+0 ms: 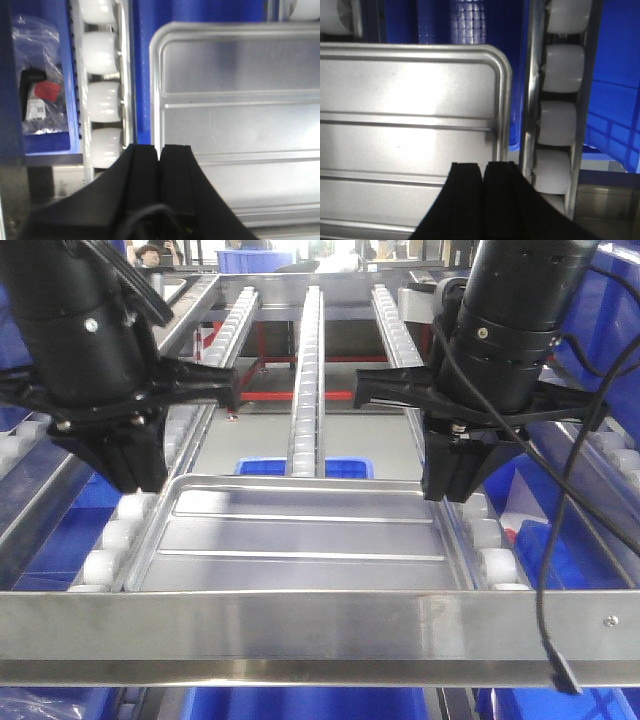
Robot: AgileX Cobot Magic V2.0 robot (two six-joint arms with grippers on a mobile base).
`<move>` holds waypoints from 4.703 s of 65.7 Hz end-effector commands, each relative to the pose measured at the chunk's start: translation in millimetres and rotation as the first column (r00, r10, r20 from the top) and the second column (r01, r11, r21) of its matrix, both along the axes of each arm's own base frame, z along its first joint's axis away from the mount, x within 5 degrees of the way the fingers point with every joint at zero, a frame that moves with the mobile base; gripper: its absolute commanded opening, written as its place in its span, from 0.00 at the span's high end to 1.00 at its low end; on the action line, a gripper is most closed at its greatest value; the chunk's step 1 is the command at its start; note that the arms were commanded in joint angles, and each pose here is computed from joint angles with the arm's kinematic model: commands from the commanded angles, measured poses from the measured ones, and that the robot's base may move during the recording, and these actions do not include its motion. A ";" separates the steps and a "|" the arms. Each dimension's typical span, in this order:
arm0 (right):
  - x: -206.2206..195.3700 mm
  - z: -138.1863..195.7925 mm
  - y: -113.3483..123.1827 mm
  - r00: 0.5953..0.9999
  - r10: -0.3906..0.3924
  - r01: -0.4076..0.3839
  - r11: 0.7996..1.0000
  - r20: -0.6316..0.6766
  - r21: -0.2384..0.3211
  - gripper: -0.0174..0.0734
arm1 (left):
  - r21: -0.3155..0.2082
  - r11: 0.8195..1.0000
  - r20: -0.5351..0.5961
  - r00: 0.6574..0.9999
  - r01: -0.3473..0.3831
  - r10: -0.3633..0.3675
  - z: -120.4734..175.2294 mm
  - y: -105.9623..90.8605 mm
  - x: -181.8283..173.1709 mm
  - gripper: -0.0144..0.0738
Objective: Grab silver tray and stack on right shelf
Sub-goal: 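Lower both open grippers onto the tray's side rims, then close both grippers on the tray's side rims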
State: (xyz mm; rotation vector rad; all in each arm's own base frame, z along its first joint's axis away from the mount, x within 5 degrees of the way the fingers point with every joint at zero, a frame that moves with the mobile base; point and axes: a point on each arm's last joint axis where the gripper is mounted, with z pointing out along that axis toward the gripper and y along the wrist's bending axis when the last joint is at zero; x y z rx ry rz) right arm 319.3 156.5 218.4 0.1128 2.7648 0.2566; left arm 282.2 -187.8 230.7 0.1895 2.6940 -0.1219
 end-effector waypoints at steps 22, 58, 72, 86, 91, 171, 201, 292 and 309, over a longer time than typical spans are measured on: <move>1.4 24.0 -3.7 0.998 -0.003 0.002 1.000 0.062 0.014 0.73 | -0.034 0.999 0.082 0.997 0.011 -0.008 15.9 -3.1 6.2 0.94; 6.0 9.4 -2.8 1.000 -0.006 0.006 1.000 0.027 -0.003 0.40 | -0.016 1.000 0.059 0.998 0.011 -0.010 7.1 -4.6 8.4 0.57; 8.0 3.0 -1.6 1.000 -0.007 0.007 1.000 0.014 -0.005 0.40 | -0.025 1.000 0.069 0.998 0.015 -0.013 7.7 -5.5 9.2 0.57; 9.3 3.0 -2.7 1.000 -0.011 0.011 1.000 0.020 -0.002 0.40 | -0.038 0.999 0.078 0.997 -0.017 0.020 8.2 3.4 16.2 0.57; 10.4 3.1 -4.6 1.000 -0.018 0.018 1.000 0.022 -0.001 0.40 | -0.046 0.998 0.078 0.996 -0.032 0.036 8.3 7.0 18.8 0.57; 16.4 -2.2 -2.7 0.998 -0.022 0.021 1.000 0.052 0.019 0.40 | -0.040 0.998 0.041 0.998 -0.038 0.039 -11.3 2.6 25.4 0.57; 16.4 -2.2 -2.7 0.998 -0.022 0.021 1.000 0.052 0.019 0.40 | -0.034 0.999 0.042 0.999 -0.015 0.017 -11.6 2.0 25.3 0.57; 15.8 -14.4 -2.5 0.999 -0.017 0.017 1.000 0.030 0.012 0.75 | -0.026 0.999 -0.048 0.998 -0.048 0.046 -33.6 -1.6 26.3 0.95; 15.6 -14.5 -2.6 0.999 -0.017 0.017 1.000 0.028 0.011 0.75 | -0.026 0.998 -0.048 0.998 -0.050 0.048 -33.6 -1.0 26.7 0.95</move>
